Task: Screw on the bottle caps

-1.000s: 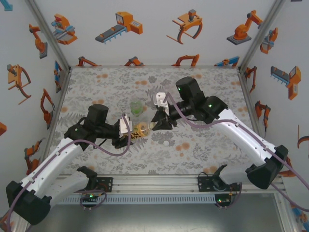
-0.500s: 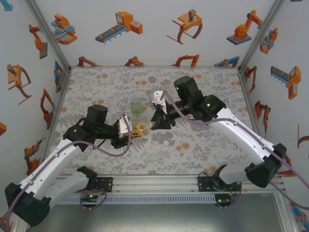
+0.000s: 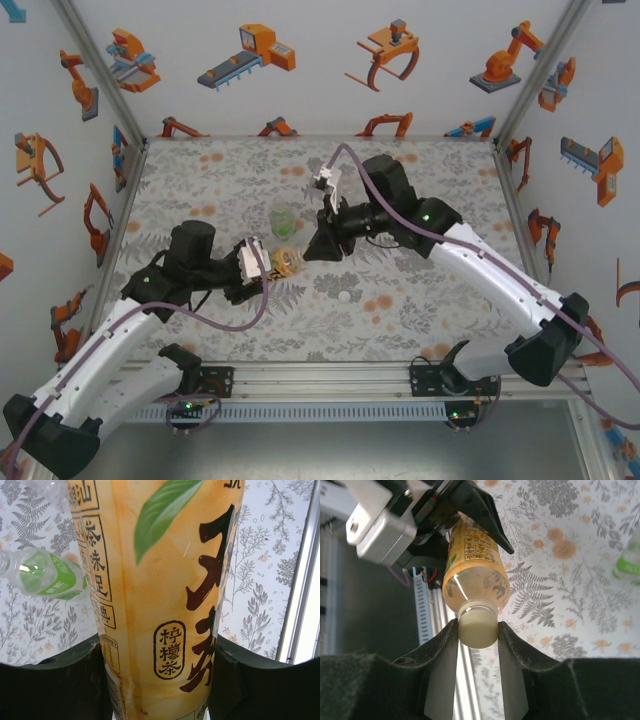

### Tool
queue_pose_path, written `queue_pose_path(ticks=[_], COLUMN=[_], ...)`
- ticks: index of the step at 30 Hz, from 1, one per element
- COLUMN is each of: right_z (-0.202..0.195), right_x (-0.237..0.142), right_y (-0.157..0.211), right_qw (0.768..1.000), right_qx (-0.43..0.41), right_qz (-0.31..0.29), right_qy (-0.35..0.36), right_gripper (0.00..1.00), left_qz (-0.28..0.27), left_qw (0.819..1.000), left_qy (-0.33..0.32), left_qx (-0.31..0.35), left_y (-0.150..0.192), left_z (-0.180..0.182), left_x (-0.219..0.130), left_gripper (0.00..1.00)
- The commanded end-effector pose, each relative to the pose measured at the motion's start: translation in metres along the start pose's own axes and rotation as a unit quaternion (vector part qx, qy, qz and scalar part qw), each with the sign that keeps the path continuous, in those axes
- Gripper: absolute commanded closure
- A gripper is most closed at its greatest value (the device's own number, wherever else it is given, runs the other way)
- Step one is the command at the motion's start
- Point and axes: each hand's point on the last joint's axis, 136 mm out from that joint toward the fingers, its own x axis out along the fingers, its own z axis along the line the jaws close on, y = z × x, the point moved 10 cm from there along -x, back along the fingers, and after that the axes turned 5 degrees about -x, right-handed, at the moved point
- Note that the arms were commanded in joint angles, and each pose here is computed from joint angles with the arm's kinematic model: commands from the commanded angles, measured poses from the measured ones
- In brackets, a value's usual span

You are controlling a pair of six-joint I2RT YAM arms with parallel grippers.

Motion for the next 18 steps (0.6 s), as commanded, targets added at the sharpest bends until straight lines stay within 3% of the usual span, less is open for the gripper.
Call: queue_pose_path(ticks=[1, 9, 12, 15, 18], right_z=[-0.009, -0.027, -0.029, -0.032, -0.037], right_x=[0.010, 0.022, 0.021, 0.018, 0.016], right_y=[0.005, 0.014, 0.015, 0.016, 0.017], right_qw=[0.989, 0.927, 0.906, 0.889, 0.880], right_qx=[0.147, 0.368, 0.414, 0.449, 0.470], right_qz=[0.005, 0.013, -0.002, -0.029, -0.041], right_qy=[0.035, 0.070, 0.083, 0.082, 0.052], right_gripper=[0.90, 0.81, 0.79, 0.69, 0.67], left_qz=[-0.040, -0.051, -0.055, -0.057, -0.058], left_qw=[0.999, 0.998, 0.998, 0.997, 0.997], left_qy=[-0.023, -0.034, -0.039, -0.042, -0.043], left_qx=[0.015, 0.018, 0.017, 0.020, 0.023], left_y=[-0.013, -0.014, -0.014, -0.015, -0.015], left_z=[0.004, 0.004, 0.004, 0.003, 0.003], left_x=[-0.003, -0.006, -0.006, -0.007, -0.007], left_gripper=[1.00, 1.00, 1.00, 1.00, 1.00])
